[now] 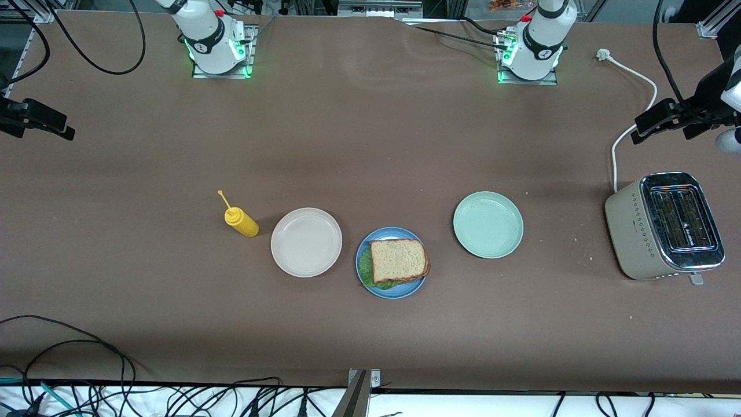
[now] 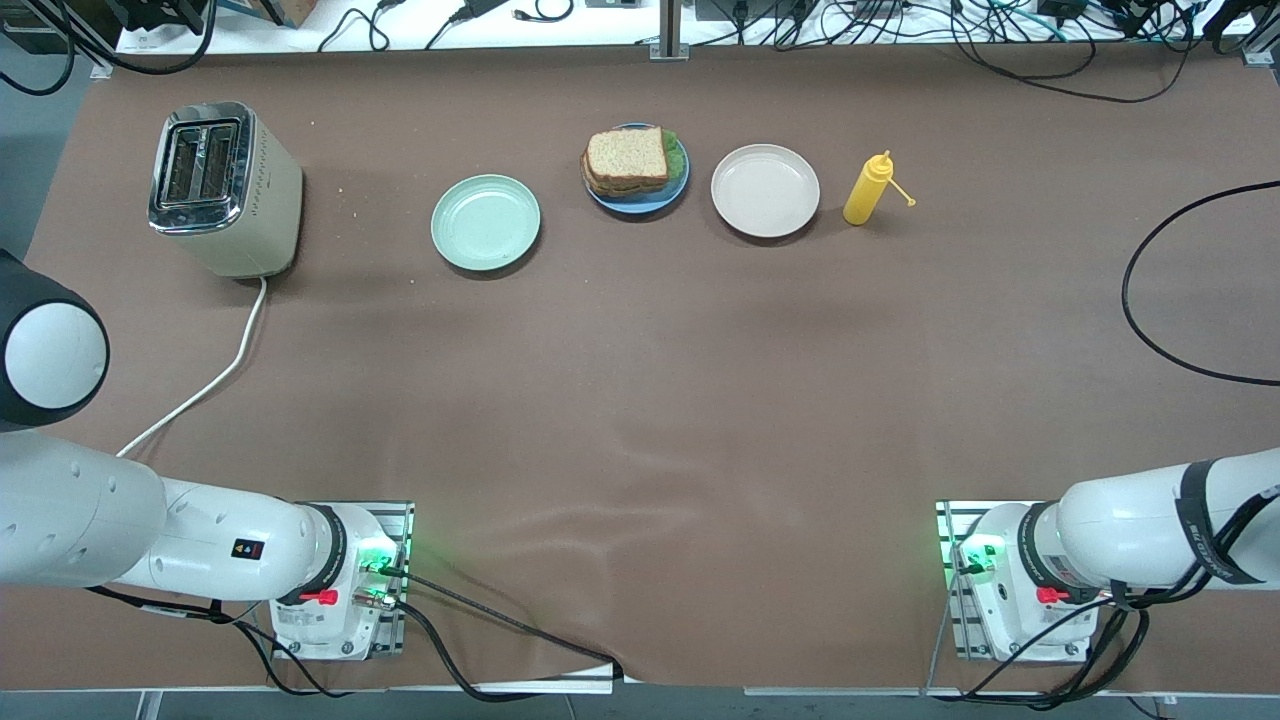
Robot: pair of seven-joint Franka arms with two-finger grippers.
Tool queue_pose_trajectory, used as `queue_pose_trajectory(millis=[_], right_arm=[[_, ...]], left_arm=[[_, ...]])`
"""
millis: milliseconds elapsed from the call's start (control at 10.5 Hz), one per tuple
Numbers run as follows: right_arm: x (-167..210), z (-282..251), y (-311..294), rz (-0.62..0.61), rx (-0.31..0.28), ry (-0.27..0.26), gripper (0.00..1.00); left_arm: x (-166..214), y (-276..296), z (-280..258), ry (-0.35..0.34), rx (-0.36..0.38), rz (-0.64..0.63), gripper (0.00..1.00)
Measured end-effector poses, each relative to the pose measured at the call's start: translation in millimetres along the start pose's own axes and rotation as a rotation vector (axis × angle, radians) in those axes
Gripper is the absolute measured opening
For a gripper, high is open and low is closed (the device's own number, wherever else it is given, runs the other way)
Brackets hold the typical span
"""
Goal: Make sandwich in blue plate with both arms
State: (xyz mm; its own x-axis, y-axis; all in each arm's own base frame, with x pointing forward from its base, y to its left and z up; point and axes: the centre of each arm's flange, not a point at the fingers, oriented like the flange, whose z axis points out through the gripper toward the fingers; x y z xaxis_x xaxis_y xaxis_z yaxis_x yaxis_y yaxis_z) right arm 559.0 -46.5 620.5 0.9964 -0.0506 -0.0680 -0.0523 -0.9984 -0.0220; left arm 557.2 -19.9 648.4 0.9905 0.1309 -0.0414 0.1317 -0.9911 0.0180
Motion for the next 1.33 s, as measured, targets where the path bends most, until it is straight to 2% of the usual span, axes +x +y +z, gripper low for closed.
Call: queue_pose_trajectory(millis=[1330], right_arm=[[2.9,4.8,1.0,0.002,0.0,-0.009,1.0]], left_arm=[[0.1,-0.3,0.0,0.0,0.0,-0.001,1.0]])
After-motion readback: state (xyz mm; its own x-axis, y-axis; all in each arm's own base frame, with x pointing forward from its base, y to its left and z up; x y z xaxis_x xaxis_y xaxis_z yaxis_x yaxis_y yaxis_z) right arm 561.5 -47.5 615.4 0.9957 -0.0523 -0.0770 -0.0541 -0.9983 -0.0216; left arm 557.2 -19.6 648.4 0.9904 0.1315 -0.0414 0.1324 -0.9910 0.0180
